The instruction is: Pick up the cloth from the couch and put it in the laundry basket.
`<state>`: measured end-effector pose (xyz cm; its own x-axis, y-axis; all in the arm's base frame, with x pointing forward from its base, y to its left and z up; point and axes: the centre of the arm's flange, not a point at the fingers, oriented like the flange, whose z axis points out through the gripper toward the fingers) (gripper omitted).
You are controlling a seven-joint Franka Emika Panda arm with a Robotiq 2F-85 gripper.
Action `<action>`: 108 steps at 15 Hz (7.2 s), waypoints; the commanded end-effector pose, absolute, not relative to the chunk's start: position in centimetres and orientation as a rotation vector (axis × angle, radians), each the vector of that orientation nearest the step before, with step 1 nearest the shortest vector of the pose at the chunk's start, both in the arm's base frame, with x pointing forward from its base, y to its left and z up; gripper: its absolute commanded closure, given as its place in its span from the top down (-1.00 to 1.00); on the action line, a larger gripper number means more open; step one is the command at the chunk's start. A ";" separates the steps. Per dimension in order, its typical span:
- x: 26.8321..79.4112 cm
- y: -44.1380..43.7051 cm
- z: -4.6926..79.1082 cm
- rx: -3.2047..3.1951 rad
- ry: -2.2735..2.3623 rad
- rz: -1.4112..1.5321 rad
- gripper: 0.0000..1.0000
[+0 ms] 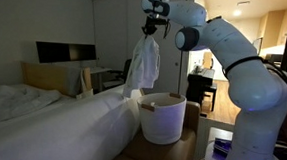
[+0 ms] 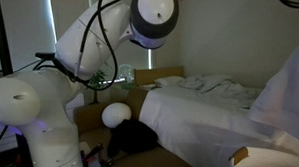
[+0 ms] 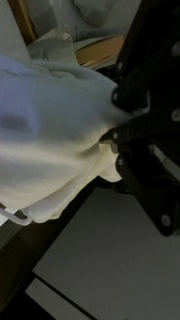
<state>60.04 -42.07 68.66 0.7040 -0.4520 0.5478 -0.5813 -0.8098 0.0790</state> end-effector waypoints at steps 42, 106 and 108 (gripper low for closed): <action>49.1 -48.6 66.2 2.562 -1.165 0.576 -0.78; 49.5 -51.7 35.7 2.919 -0.861 -0.138 -0.78; 49.6 -51.5 35.2 2.940 -0.840 -0.190 -0.78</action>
